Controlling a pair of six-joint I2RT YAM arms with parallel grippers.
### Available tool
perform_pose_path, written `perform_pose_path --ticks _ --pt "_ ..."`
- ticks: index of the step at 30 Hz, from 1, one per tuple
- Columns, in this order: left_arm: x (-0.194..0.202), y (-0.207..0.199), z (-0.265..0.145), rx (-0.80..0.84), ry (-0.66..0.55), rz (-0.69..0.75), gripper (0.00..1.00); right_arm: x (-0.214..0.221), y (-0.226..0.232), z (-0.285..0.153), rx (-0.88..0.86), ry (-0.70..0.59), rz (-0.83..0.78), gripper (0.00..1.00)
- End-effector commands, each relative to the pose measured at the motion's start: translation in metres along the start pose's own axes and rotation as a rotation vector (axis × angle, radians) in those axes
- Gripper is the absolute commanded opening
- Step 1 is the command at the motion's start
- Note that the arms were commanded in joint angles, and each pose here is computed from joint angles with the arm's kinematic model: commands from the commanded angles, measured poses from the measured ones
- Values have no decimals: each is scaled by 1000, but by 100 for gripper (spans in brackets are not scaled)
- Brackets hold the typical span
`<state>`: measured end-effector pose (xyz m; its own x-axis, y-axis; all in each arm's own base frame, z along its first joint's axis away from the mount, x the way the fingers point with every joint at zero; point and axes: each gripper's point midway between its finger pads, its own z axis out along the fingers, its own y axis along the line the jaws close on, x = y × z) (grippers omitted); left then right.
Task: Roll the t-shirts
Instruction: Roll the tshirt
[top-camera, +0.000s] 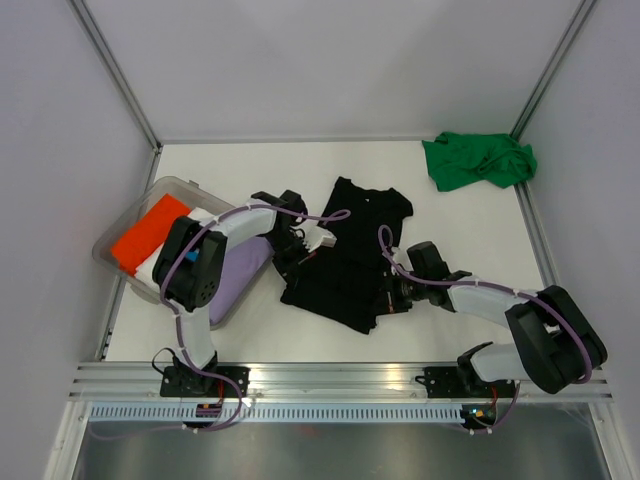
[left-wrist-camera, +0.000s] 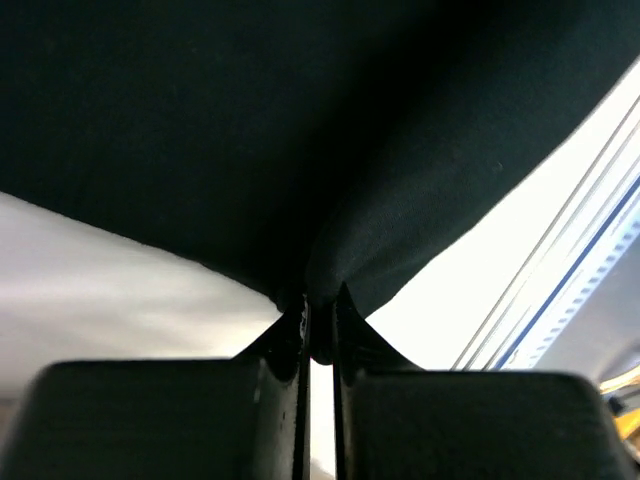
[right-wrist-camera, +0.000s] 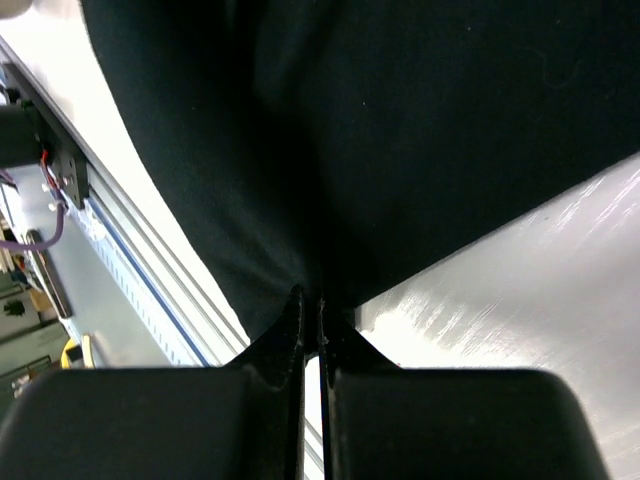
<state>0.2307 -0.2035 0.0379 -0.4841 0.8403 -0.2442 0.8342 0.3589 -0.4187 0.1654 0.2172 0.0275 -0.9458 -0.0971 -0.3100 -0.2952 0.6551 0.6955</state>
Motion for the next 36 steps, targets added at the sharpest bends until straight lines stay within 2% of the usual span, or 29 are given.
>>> perform_pose_path --ticks 1,7,10,11,14,21,26,30,32,33,35,36 --pt "0 25 5 -65 17 -92 2 -6 -12 1 52 -36 22 0" --pt "-1 33 8 -97 17 -113 3 0 -25 1 83 -42 68 0" --pt "-11 36 -1 -128 -15 -84 15 -6 -24 -1 81 -65 80 0" --pt "-14 36 -4 -137 -25 -70 22 -7 -23 -2 82 -72 81 0" --pt "-24 34 -17 -172 -58 -7 31 -12 -24 -5 95 -88 75 0" --pt "-52 22 -43 -286 -116 206 34 -12 -23 -4 87 -82 77 0" --pt "-64 -4 -51 -331 -144 379 36 -12 -24 -4 90 -82 72 0" --pt "-54 -32 -39 -341 -116 576 40 -11 -26 -5 97 -84 72 0" --pt "-56 -37 -45 -410 -136 690 44 -10 -27 -4 97 -84 72 0" --pt "-42 -41 -30 -405 -104 733 45 -11 -27 -5 96 -87 71 0" --pt "-47 -40 -37 -489 -141 836 50 -12 -26 -5 93 -90 71 0" --pt "-34 -39 -25 -485 -116 855 50 -13 -26 -5 93 -92 73 0"
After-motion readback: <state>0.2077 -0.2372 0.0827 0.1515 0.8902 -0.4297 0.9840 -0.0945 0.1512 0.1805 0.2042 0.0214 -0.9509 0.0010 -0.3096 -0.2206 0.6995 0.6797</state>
